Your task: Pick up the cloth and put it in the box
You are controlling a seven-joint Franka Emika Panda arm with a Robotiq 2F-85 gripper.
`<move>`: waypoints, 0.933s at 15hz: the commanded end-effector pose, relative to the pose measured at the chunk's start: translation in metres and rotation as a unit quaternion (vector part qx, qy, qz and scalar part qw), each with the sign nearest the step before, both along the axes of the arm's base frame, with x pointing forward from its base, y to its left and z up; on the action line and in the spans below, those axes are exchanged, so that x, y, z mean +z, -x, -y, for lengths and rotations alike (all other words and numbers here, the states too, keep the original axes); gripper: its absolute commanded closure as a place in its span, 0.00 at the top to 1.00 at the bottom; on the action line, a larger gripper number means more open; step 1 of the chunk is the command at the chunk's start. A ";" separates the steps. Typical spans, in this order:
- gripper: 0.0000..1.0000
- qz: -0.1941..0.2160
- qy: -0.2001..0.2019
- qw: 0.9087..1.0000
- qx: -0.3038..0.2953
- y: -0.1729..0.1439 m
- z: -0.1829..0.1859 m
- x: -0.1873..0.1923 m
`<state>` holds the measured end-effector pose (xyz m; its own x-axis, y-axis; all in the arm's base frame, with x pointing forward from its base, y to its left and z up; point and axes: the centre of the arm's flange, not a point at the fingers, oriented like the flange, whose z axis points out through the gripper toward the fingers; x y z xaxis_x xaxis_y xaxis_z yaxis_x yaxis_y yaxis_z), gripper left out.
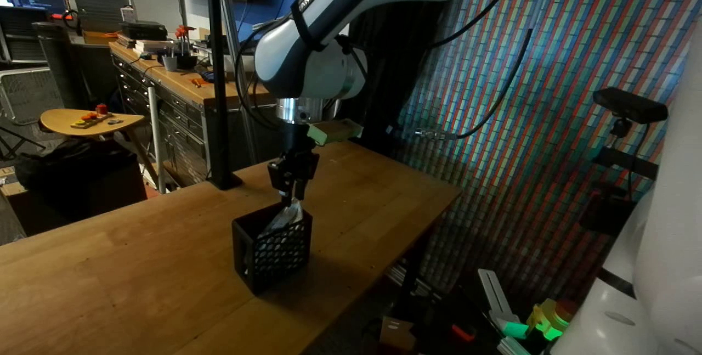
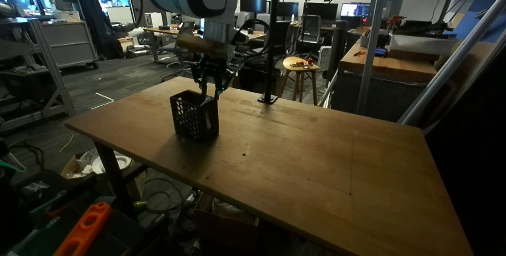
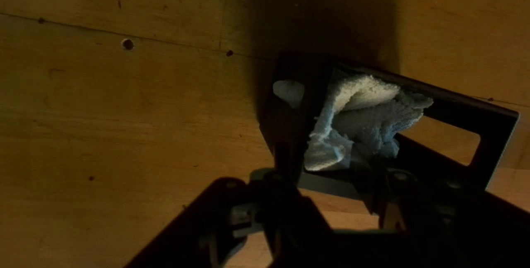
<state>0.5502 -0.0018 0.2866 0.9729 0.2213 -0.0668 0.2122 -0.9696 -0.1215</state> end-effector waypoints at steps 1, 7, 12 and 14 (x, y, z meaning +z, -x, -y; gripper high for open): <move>0.17 0.012 -0.011 1.000 0.001 -0.003 -0.001 0.003; 0.09 0.011 -0.012 1.000 -0.001 -0.002 -0.001 0.003; 0.08 0.013 -0.009 1.000 -0.002 -0.004 -0.003 0.009; 0.07 0.017 -0.001 1.000 0.001 -0.008 -0.007 0.017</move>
